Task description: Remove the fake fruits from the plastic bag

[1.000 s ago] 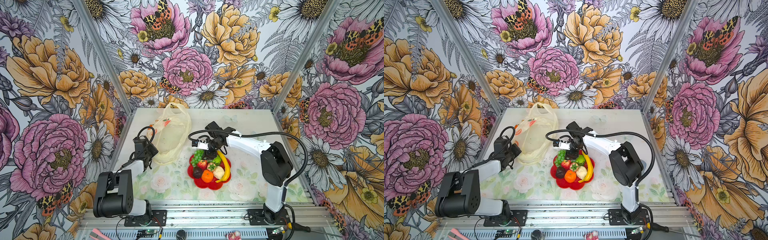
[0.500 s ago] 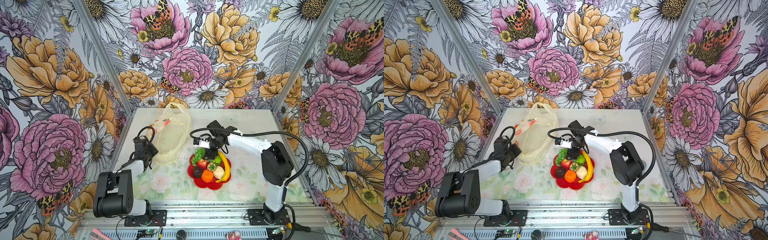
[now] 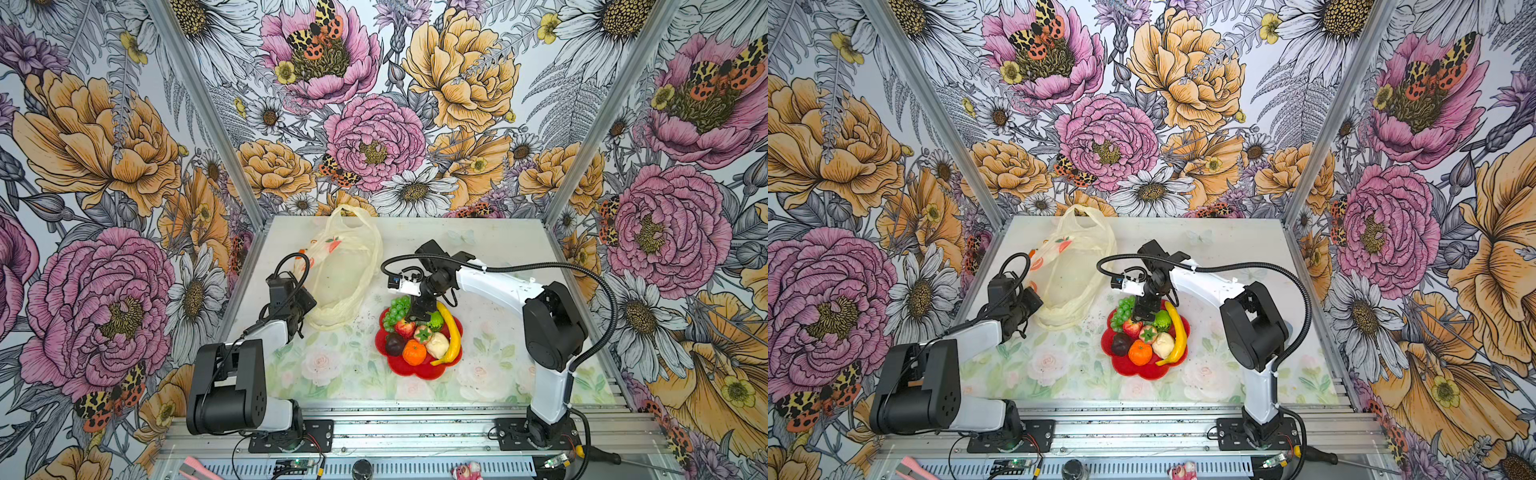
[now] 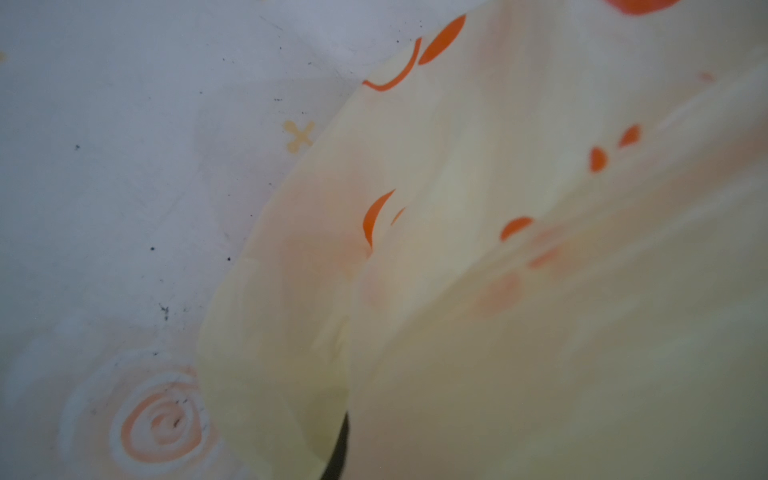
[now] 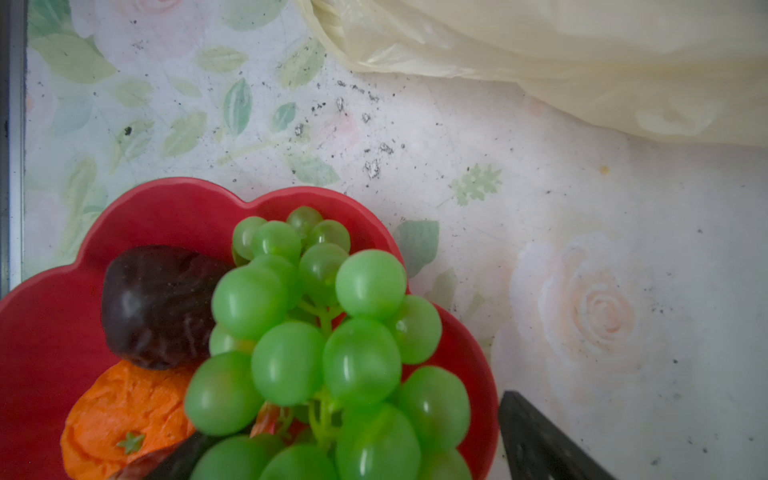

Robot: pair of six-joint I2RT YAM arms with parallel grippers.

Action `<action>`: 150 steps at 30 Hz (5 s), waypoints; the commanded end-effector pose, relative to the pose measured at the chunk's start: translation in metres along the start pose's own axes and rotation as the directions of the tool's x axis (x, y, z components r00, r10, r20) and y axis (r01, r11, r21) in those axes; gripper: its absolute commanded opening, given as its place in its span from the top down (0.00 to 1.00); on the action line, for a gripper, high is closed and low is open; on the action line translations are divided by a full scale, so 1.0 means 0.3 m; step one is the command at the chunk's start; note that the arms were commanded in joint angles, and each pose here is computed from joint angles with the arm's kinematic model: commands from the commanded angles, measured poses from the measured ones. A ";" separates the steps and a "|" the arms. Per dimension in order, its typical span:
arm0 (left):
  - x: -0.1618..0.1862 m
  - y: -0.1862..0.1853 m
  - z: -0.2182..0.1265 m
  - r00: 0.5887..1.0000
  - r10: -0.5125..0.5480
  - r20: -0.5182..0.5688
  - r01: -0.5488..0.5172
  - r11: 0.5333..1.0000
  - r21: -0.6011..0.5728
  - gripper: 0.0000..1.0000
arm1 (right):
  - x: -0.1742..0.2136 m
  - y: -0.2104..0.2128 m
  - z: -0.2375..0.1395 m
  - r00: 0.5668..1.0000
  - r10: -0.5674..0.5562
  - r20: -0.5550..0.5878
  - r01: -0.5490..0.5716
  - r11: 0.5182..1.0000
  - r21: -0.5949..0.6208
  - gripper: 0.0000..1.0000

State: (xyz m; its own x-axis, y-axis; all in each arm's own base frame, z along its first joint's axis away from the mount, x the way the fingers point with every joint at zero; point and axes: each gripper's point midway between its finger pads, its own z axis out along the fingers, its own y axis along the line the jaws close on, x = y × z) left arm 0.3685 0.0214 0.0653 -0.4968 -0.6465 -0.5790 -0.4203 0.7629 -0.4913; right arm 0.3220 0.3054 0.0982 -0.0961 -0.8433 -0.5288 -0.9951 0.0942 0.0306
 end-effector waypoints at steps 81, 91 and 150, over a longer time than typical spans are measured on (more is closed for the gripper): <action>-0.095 -1.089 0.411 0.703 0.703 -0.109 -0.655 0.699 0.285 0.35 | 0.440 0.005 -0.556 0.074 0.664 0.744 -0.996 0.093 0.015 0.08; -0.248 -1.177 0.151 0.783 0.622 -0.006 -0.603 0.762 0.234 0.01 | 0.480 -0.007 -0.591 -0.018 0.658 0.752 -0.998 0.028 -0.049 0.01; 0.054 -0.064 -0.219 0.969 0.156 0.192 -0.170 0.984 0.058 0.01 | 0.271 0.263 -0.123 -0.365 0.781 0.506 -0.920 -0.221 -0.323 0.01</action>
State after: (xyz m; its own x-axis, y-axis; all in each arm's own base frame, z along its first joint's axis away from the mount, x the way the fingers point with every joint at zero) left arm 0.3164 -0.0023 0.1060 -0.4094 -0.5094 -0.7569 -0.3098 0.8580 -0.4098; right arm 0.2196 0.2034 0.0646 -0.7387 0.6340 -0.2288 0.3456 0.6477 0.6790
